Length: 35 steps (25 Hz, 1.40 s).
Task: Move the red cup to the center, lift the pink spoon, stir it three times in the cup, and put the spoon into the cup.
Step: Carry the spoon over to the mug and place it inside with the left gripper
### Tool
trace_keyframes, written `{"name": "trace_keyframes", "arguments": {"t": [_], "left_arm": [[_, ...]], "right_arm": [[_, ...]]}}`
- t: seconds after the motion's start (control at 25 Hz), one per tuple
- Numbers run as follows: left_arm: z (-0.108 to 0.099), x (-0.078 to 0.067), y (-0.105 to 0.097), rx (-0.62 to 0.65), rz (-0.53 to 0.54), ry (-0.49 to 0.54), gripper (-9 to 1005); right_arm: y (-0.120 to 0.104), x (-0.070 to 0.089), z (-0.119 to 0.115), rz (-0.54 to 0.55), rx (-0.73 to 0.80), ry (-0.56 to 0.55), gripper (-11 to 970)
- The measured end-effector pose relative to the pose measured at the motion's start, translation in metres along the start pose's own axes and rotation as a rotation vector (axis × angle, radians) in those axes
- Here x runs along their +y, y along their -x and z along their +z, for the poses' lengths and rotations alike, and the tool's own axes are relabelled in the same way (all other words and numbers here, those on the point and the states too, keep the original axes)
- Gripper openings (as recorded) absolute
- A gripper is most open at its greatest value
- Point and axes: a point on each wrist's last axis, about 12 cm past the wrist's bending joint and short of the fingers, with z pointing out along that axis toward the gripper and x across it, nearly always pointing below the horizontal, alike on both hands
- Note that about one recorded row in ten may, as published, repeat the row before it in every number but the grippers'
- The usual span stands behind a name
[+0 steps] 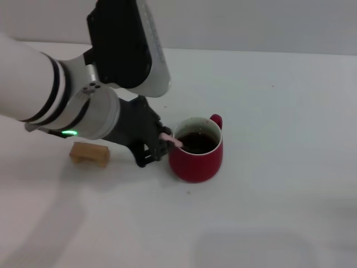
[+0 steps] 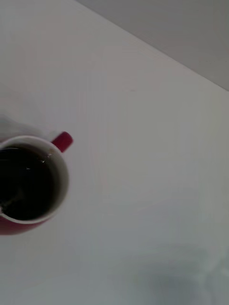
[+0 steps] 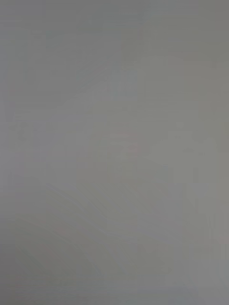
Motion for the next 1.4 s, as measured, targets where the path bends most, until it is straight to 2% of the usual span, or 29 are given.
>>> {"name": "trace_keyframes", "arguments": {"t": [0.36, 0.8, 1.2, 1.4], "left_arm": [[-0.004, 0.006, -0.009, 0.062, -0.015, 0.053, 167], [-0.001, 0.014, 0.000, 0.008, -0.013, 0.096, 167], [0.005, -0.001, 0.019, -0.069, 0.035, 0.034, 166], [-0.001, -0.009, 0.021, -0.086, 0.039, 0.029, 160]], "right_arm": [[0.000, 0.001, 0.001, 0.001, 0.000, 0.005, 0], [-0.001, 0.000, -0.004, -0.002, 0.011, 0.007, 0], [-0.001, -0.002, -0.005, -0.006, 0.011, 0.007, 0], [-0.001, -0.001, -0.006, -0.008, 0.012, 0.014, -1]]}}
